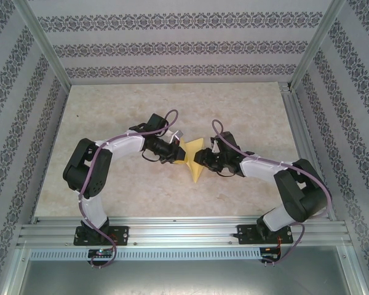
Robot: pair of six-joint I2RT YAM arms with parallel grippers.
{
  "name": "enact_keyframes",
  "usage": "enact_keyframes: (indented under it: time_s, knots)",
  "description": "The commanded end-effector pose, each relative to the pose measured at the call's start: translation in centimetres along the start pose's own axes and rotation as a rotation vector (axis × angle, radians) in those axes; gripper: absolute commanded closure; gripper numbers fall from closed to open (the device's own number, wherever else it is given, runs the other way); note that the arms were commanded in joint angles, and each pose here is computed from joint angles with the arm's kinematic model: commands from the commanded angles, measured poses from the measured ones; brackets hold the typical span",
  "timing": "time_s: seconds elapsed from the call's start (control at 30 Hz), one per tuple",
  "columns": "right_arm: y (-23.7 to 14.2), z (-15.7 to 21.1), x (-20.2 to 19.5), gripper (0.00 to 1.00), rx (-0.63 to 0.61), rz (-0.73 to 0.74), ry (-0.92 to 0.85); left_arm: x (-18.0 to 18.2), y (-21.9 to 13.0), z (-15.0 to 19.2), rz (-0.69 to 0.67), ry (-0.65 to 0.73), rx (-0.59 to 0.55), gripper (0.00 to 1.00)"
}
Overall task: Fold a paper plane with a square sheet of paper (pick it up from the middle)
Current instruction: Fold the wing for the fifth time at the center of the table.
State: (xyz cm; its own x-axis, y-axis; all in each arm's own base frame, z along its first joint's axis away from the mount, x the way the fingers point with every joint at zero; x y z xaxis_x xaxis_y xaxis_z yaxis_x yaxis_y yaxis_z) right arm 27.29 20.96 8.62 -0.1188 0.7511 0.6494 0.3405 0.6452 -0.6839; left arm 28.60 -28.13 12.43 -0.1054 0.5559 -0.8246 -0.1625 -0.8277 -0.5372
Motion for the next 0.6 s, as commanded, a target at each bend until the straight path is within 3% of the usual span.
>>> enact_keyframes:
  time_s: [0.0,0.23,0.57]
  knots:
    - [0.0,1.0,-2.1,0.59,0.023,0.068,0.020,0.1,0.0,-0.6,0.020,0.019,-0.015,0.97]
    - [1.0,1.4,-1.9,0.52,0.031,0.009,0.045,0.0,0.0,-0.4,0.021,0.019,-0.007,0.96]
    - [2.0,0.7,-0.6,0.53,0.042,-0.047,0.029,-0.1,0.1,-0.4,0.024,0.018,-0.001,0.96]
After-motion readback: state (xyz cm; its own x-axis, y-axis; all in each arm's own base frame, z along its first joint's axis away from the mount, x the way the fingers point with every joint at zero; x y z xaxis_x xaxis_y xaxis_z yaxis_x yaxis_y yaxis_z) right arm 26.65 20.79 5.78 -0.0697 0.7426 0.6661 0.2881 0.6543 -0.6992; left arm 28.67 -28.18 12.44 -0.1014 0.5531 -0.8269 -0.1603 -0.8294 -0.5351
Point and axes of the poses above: each hand's point on the last joint's axis, 136 mm out from that joint toward the fingers, its own y axis out along the fingers, its own x axis along the line the jaws close on, z = x × y, the point moved 4 cm from there along -y, back along the fingers, and after that the axes turned 10 degrees about -y, right-handed, at the moved point
